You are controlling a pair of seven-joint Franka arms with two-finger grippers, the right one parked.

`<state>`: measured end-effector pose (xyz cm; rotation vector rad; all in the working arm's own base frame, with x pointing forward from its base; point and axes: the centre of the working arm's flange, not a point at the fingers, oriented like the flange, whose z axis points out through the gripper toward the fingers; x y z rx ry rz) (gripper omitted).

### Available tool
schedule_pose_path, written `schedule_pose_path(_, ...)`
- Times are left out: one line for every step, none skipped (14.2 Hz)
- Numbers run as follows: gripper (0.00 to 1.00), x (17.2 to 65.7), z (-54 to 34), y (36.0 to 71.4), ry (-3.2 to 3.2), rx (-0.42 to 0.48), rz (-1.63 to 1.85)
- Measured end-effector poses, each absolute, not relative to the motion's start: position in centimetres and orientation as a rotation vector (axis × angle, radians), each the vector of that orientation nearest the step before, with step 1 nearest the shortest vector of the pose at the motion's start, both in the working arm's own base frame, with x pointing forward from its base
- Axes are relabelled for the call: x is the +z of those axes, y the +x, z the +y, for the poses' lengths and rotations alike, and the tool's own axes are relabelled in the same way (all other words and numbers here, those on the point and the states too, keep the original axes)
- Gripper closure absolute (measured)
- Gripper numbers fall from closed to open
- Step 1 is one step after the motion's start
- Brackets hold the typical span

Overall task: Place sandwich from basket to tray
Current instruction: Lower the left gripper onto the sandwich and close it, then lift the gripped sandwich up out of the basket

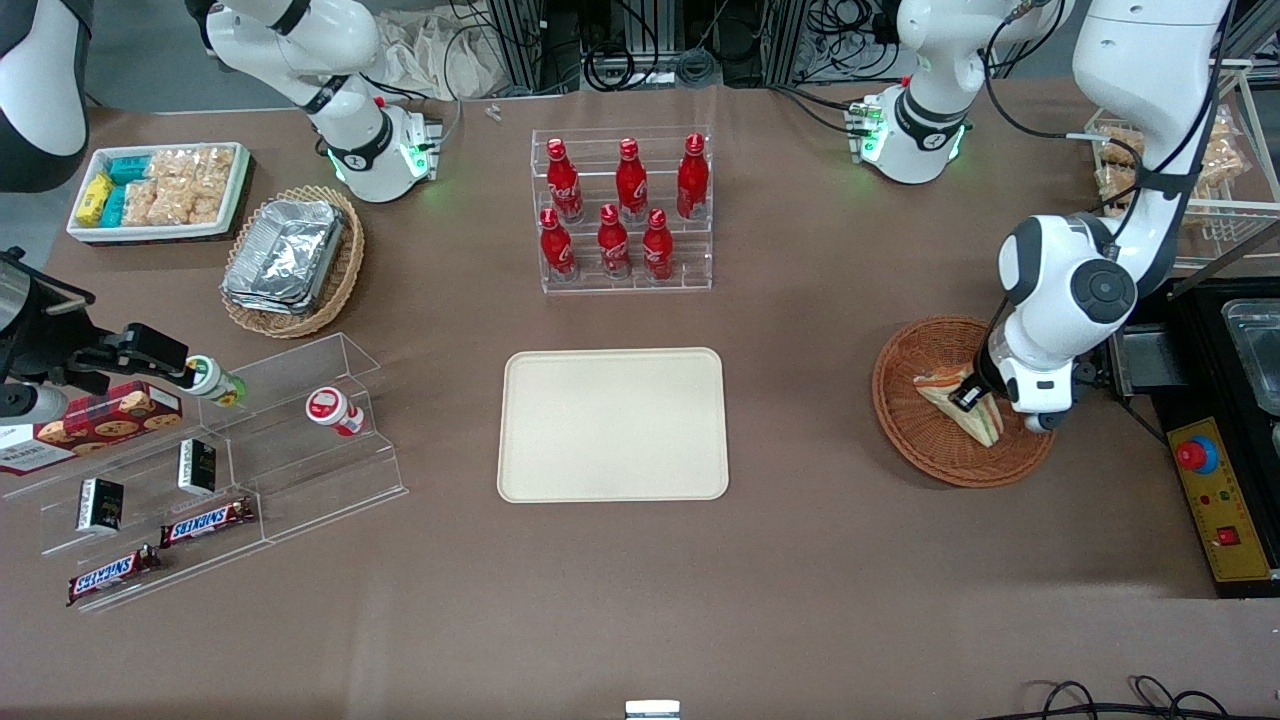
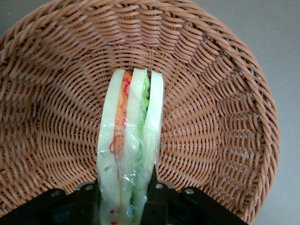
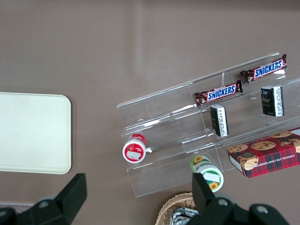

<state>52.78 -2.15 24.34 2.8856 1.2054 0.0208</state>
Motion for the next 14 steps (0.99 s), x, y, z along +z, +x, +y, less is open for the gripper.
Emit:
schedule_pose_path(0.75, 24.5, -2.2, 52.9, 2.886, 0.025, 1.201)
schedule_pose_path(0.77, 24.7, -2.3, 53.1, 2.885, 0.034, 1.197)
schedule_pose_path(0.77, 25.1, -2.3, 53.4, 2.888, 0.038, 1.189)
schedule_pose_path(0.77, 25.9, -2.3, 53.9, 2.902, 0.02, 1.178)
schedule_pose_path(0.77, 27.3, -2.2, 54.6, 2.931, -0.032, 1.165)
schedule_pose_path(0.76, 29.6, -2.1, 55.6, 2.961, -0.097, 1.154)
schedule_pose_path(0.75, 32.6, -2.0, 56.8, 2.987, -0.151, 1.139)
schedule_pose_path(0.75, 36.2, -1.9, 58.1, 3.01, -0.184, 1.109)
schedule_pose_path(0.71, 40.1, -1.9, 59.1, 3.031, -0.192, 1.064)
schedule_pose_path(0.71, 43.6, -2.0, 59.9, 3.05, -0.186, 1.004)
schedule_pose_path(0.7, 46.6, -2.2, 60.3, 3.067, -0.171, 0.934)
schedule_pose_path(0.7, 49.1, -2.8, 60.6, 3.084, -0.151, 0.852)
schedule_pose_path(0.69, 51.0, -4.1, 60.7, 3.098, -0.137, 0.771)
schedule_pose_path(0.64, 52.5, -5.8, 60.6, 3.11, -0.127, 0.688)
